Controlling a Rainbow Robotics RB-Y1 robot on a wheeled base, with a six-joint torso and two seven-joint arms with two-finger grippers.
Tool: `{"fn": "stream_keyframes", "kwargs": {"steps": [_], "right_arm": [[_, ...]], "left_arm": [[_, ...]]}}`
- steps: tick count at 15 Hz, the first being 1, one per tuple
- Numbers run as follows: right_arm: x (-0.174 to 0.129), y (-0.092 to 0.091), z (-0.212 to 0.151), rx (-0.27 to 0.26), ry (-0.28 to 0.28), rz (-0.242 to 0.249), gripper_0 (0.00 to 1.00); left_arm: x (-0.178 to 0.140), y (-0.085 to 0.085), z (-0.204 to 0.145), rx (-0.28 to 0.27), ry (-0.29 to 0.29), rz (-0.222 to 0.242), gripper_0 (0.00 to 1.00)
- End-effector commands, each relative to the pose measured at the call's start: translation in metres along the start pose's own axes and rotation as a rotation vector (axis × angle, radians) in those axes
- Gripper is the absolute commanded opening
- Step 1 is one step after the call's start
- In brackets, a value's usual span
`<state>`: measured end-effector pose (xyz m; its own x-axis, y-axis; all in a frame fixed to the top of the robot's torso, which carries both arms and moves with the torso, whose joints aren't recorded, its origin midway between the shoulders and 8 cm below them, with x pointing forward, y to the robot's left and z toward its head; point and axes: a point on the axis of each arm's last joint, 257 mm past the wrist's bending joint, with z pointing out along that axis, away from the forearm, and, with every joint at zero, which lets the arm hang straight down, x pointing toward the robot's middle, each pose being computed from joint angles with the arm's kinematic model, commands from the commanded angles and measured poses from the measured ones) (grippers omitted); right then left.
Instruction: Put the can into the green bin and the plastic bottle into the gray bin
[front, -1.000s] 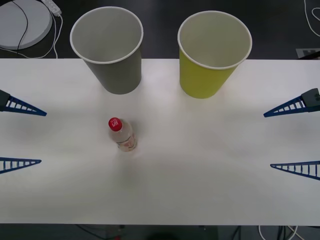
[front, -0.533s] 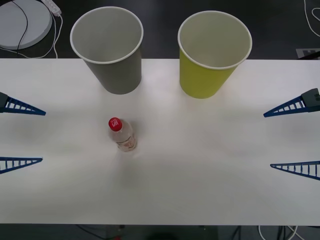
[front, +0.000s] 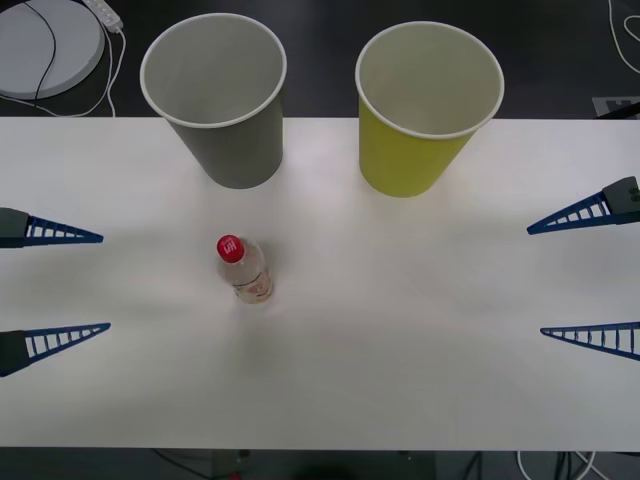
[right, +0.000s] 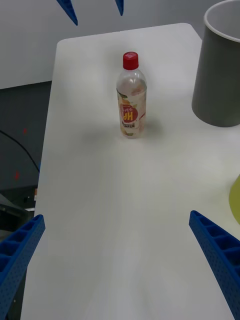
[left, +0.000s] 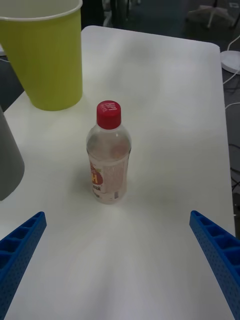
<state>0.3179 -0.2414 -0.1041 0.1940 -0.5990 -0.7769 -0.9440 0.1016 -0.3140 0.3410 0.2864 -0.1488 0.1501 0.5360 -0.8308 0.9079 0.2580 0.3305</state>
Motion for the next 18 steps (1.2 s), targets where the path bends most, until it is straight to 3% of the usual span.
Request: {"fn": "stream_keyframes", "kwargs": {"steps": [1,4,8,18], "right_arm": [[0.0,0.0,0.0,0.0,0.0,0.0,1.0],[0.0,0.0,0.0,0.0,0.0,0.0,1.0],[0.0,0.0,0.0,0.0,0.0,0.0,1.0],[0.0,0.0,0.0,0.0,0.0,0.0,1.0]], "left_arm": [[0.011,-0.005,0.012,-0.03,-0.011,-0.029,1.0],[0.021,-0.006,0.026,-0.068,-0.019,-0.044,1.0],[0.031,-0.003,0.041,-0.12,-0.027,-0.018,1.0],[0.034,-0.017,0.089,-0.139,-0.065,-0.032,1.0]]}}
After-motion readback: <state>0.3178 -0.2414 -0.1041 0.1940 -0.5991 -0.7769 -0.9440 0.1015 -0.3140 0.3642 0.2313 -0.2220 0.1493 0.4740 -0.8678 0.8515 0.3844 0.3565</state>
